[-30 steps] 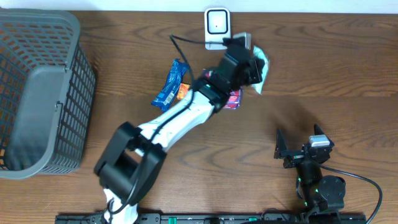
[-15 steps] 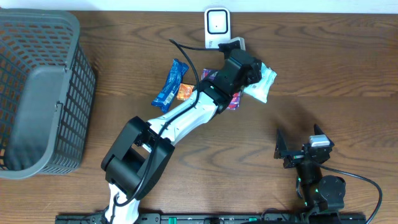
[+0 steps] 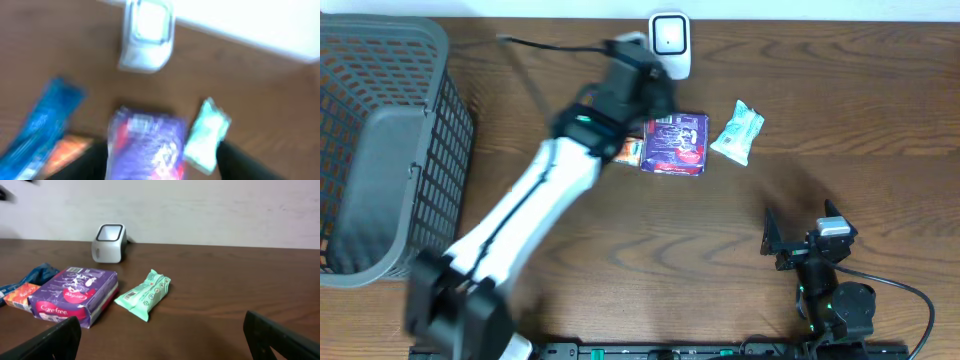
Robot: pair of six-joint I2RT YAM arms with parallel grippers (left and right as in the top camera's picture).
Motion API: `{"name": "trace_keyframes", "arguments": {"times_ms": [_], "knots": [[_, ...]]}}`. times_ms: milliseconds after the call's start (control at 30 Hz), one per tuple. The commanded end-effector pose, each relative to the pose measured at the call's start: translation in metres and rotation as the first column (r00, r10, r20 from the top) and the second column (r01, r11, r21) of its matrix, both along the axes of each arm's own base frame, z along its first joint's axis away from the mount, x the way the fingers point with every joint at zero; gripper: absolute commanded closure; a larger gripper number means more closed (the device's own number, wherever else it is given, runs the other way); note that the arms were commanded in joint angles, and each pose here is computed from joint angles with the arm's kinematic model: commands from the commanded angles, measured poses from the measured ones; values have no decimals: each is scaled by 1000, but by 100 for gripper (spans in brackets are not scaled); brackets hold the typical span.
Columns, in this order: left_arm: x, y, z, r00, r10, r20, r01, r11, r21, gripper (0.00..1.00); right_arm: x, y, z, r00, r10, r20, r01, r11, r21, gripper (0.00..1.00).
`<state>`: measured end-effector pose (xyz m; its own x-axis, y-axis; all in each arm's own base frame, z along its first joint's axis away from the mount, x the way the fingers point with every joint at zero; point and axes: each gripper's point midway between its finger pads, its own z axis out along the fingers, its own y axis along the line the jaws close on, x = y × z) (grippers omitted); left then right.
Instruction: Scan the item barcode
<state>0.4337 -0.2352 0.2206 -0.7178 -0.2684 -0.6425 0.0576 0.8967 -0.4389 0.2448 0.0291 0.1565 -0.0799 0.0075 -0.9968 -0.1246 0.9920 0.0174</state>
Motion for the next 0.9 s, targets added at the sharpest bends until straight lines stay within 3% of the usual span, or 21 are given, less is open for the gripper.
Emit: {"name": "trace_keyframes", "arguments": {"times_ms": [0,67,133,300,500,867], "knots": [[-28,58,3,997,-3,-75,16,986,165,21,0,-3,-2,1000,-16,-6,16,1000,12,1],[-43,82,-2,989,29,-144,0,979,203,15,0,-3,-2,1000,-16,-6,16,1000,12,1],[-54,110,-8,976,97,-195,-44,965,257,1,0,-3,-2,1000,-16,-6,16,1000,12,1],[-74,184,-25,911,310,-273,-169,882,440,2,0,-3,-2,1000,-16,-5,16,1000,12,1],[-91,239,-34,789,506,-348,-340,832,438,2,0,-3,-2,1000,-16,-6,16,1000,12,1],[-91,241,-34,786,511,-348,-345,830,439,2,0,-3,-2,1000,-17,-5,17,1000,12,1]]}}
